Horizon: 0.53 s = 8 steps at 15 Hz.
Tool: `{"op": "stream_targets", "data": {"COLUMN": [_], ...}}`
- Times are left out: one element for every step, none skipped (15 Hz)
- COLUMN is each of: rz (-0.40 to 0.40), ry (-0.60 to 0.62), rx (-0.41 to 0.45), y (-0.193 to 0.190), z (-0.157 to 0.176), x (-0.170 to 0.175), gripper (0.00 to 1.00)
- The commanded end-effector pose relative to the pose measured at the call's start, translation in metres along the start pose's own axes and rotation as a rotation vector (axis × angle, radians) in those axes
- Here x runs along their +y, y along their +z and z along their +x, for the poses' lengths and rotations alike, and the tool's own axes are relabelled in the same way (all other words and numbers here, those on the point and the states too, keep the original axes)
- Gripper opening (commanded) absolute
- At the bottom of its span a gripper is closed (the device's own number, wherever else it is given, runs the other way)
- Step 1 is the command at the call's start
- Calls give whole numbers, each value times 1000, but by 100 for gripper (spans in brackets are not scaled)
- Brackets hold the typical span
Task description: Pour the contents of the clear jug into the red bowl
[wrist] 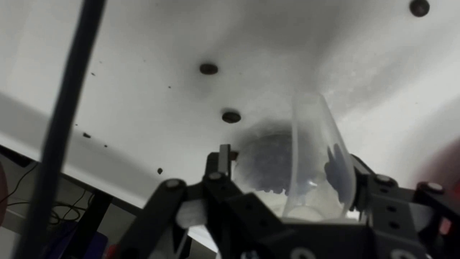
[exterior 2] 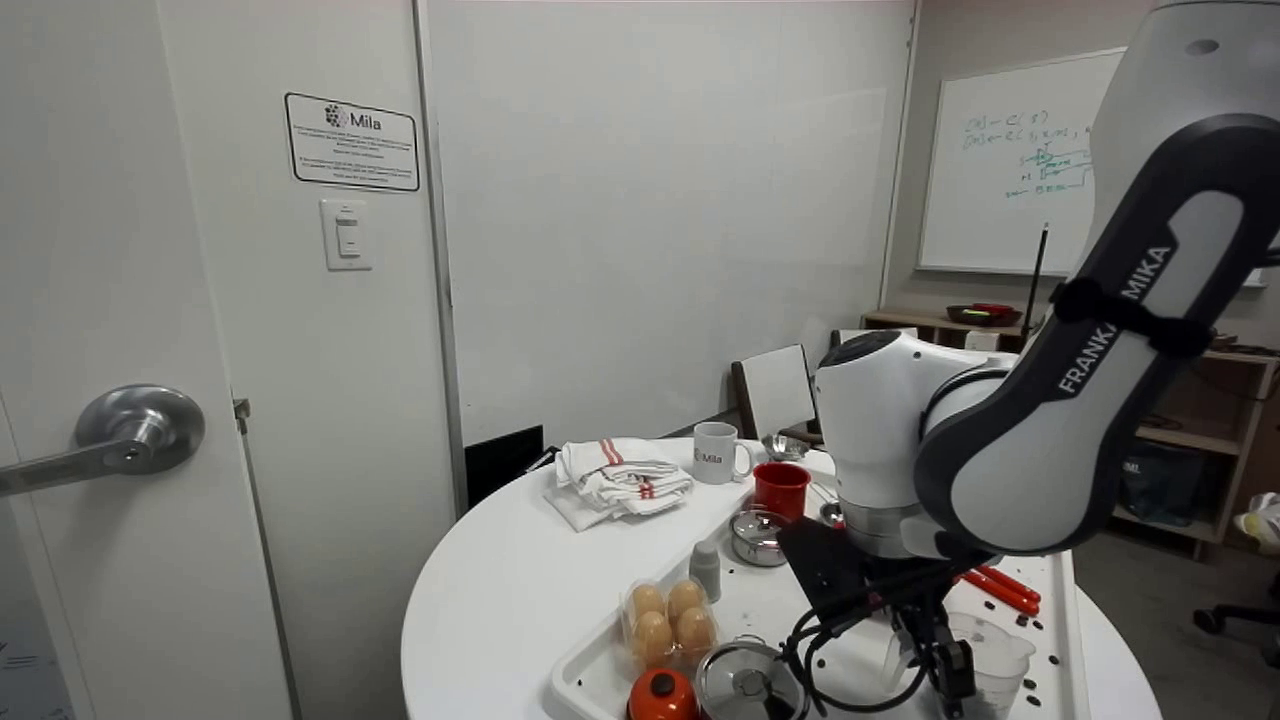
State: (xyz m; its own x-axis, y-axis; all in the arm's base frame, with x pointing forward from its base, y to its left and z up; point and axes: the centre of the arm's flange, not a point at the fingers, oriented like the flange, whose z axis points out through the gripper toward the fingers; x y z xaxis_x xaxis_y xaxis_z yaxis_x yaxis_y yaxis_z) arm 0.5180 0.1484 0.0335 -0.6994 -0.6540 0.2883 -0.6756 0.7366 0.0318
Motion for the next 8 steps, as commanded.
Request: {"op": "stream_targets", "data": {"rz": [-6, -11, -16, -20, -22, -21, -20, -16], "ry": [9, 12, 6, 1, 2, 1, -1, -5], "rx": [-28, -26, -25, -27, -29, -31, -34, -42], "y": [-3, -2, -2, -3, -6, -11, -15, -20], "z": [10, 10, 11, 12, 14, 17, 19, 22], "x": [5, 5, 6, 7, 9, 12, 15, 19], "gripper": [38, 61, 76, 77, 84, 90, 96, 99]}}
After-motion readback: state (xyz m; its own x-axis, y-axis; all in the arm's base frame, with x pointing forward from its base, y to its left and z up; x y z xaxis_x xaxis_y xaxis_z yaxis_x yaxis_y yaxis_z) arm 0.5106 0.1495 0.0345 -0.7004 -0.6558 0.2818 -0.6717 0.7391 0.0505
